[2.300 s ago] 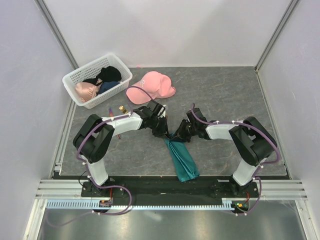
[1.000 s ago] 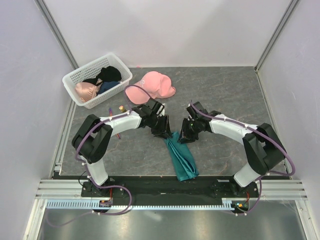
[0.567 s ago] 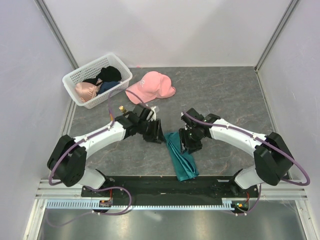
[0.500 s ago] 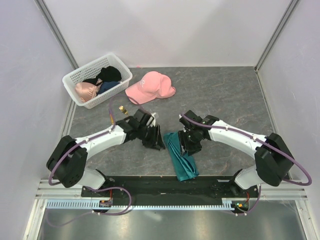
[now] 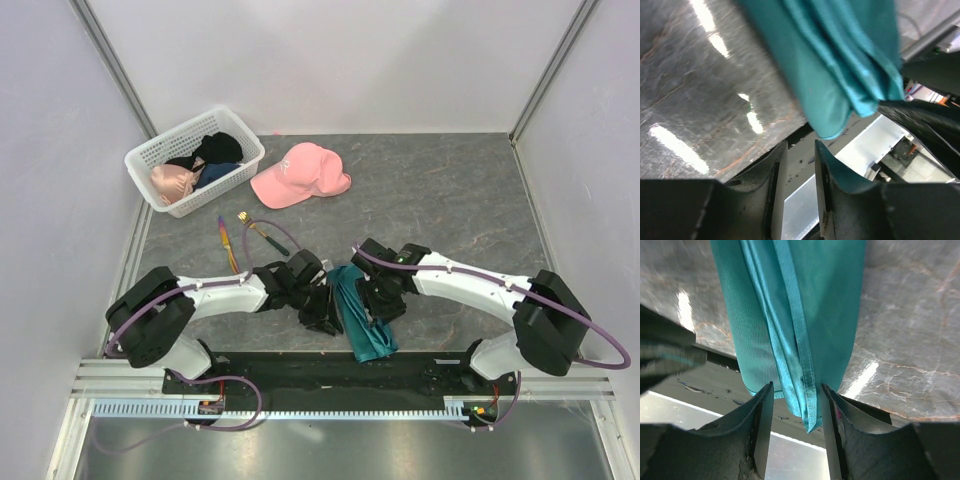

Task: Fold the napkin into a case and place the utensils inside
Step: Smooth out the smaller rectangle-folded napkin at the center of the board.

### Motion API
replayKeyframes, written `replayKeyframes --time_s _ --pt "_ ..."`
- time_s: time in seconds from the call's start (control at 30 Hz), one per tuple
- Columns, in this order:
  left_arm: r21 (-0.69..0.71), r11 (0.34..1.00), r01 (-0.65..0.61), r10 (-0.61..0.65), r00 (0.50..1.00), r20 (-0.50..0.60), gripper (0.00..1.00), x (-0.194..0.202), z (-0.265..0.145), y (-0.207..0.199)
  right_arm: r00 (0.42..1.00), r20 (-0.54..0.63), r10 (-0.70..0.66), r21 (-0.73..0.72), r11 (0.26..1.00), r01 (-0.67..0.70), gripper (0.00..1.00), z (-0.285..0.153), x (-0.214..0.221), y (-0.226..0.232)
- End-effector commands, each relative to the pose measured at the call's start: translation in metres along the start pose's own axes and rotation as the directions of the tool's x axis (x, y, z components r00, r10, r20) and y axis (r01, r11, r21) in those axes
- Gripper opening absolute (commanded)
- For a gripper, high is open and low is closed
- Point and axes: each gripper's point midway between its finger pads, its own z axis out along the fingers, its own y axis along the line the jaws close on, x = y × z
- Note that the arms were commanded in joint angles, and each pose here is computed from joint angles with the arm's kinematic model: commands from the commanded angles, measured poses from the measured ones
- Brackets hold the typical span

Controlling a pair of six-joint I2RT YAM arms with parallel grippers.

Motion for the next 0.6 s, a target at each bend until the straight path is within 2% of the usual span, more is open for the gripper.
replayKeyframes --time_s 0.0,0.37,0.57 --pt "0.01 0.997 0.082 -0.082 0.997 0.01 0.34 0.001 0.01 0.003 1.0 0.012 -0.027 0.018 0.999 0.027 0.5 0.004 0.006 0.0" --pt "0.018 0.995 0.1 -0.1 0.995 0.011 0.34 0.008 0.017 0.0 0.997 -0.001 -0.079 0.093 0.992 0.079 0.5 0.022 0.012 0.008" --pt "0.01 0.993 0.114 -0.114 0.993 0.018 0.34 0.008 0.018 0.002 0.994 0.027 -0.104 0.188 0.977 0.097 0.51 0.029 0.007 0.005"
